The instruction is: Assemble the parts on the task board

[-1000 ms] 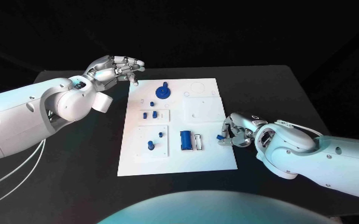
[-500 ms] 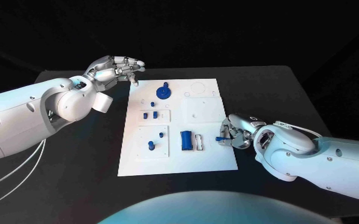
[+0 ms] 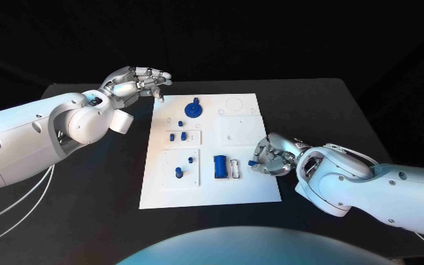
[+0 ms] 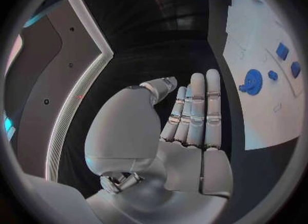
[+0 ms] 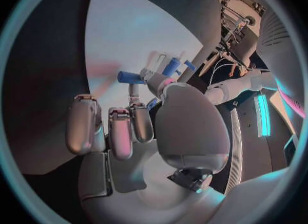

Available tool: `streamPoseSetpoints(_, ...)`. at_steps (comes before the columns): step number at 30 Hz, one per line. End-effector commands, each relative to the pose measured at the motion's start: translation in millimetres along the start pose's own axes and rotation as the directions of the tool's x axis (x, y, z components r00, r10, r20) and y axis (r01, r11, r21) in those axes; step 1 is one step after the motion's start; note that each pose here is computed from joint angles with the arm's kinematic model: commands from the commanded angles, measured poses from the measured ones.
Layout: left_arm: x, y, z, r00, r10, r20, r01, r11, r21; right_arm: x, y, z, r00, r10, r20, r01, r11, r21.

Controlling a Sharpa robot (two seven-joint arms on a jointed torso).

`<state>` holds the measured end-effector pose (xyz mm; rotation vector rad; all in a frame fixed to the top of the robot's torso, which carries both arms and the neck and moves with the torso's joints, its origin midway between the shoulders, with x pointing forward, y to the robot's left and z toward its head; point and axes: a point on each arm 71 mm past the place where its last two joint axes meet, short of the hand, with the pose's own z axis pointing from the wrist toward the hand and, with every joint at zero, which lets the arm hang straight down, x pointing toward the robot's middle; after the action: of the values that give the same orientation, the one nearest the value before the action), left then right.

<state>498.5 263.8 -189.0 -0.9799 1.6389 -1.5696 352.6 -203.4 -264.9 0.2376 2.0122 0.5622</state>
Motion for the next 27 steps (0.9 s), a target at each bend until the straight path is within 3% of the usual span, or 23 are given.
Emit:
streamPoseSetpoints(1, 2.7, -0.8, 0.6, 1.0, -0.002, -0.021, 0.002, 1.0, 0.007, -0.4, 2.0, 0.7, 0.997, 0.08, 0.023, -0.081, 0.997, 0.021)
streamPoseSetpoints(17, 4.8, -1.1, 1.2, 1.0, -0.003, -0.028, 0.003, 1.0, 0.009, 12.7, 16.1, 15.6, 0.992, 0.126, -0.009, -0.126, 0.992, 0.032)
streamPoseSetpoints(27, 5.1, -1.2, 1.1, 1.0, -0.003, -0.029, 0.003, 1.0, 0.01, 23.1, 19.4, 19.4, 0.993, 0.098, -0.069, -0.096, 0.994, 0.045)
